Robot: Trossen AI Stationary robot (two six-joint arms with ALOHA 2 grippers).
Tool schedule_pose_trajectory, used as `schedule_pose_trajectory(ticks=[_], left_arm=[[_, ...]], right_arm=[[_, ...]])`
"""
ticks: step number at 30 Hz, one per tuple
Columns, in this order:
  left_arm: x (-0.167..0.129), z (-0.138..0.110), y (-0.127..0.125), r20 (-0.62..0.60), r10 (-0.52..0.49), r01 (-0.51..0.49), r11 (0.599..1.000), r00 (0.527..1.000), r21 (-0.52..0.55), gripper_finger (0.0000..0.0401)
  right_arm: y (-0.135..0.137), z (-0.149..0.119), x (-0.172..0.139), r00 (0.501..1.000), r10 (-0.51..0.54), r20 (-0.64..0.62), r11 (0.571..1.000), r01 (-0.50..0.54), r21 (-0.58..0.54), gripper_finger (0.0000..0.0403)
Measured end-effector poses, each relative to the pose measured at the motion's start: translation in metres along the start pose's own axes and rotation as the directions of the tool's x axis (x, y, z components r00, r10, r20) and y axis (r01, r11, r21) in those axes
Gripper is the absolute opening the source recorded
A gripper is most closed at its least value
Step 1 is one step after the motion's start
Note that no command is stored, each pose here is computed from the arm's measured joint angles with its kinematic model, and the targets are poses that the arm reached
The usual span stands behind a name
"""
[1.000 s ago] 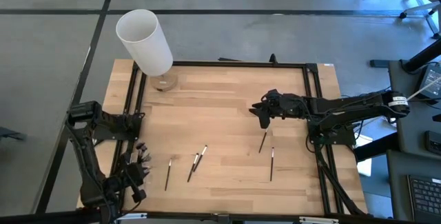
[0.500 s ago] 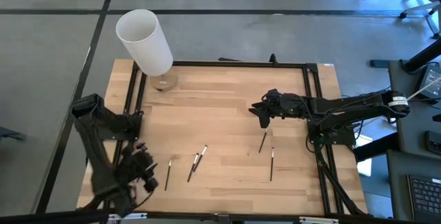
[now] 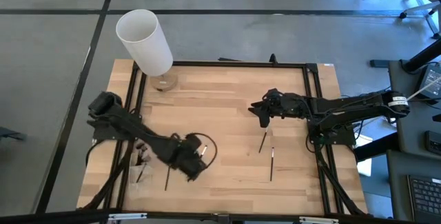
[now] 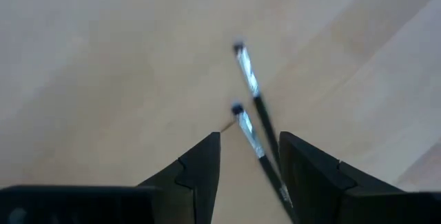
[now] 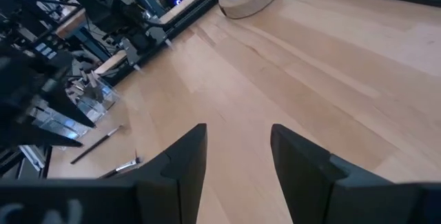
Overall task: Pick & Place Makeup Supplies
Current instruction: Put the makeup brush into the transparent organizer
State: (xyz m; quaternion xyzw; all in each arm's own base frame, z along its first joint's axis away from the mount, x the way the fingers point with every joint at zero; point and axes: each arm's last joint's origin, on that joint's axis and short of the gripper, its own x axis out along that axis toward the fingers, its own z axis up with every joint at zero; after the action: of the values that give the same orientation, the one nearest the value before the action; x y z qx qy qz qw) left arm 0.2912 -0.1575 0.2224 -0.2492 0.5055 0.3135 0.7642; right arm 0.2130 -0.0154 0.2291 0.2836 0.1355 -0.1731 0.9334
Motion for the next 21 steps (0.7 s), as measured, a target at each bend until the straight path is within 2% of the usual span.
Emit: schedule_pose_trajectory(ticks=[4, 8, 12, 21], left_arm=[[0.032, -0.005, -0.007, -0.163, 0.054, -0.053, 0.999, 0.985, 0.012, 0.0143], [0.058, -0.010, -0.011, -0.219, 0.105, -0.106, 0.994, 0.970, 0.009, 0.0143], [0.073, -0.012, -0.018, -0.232, 0.088, -0.090, 0.996, 0.969, 0.003, 0.0143], [0.075, -0.014, -0.020, -0.213, 0.080, -0.081, 0.997, 0.974, 0.005, 0.0143]], right_arm=[[0.000, -0.001, 0.000, 1.000, -0.005, -0.006, 1.000, 0.005, -0.002, 0.0162], [-0.001, -0.001, 0.000, 1.000, -0.010, -0.003, 1.000, 0.010, -0.001, 0.0162], [-0.001, 0.000, 0.000, 1.000, -0.011, -0.002, 1.000, 0.011, 0.015, 0.0162], [-0.001, 0.000, 0.000, 1.000, -0.010, 0.000, 0.999, 0.010, 0.033, 0.0162]])
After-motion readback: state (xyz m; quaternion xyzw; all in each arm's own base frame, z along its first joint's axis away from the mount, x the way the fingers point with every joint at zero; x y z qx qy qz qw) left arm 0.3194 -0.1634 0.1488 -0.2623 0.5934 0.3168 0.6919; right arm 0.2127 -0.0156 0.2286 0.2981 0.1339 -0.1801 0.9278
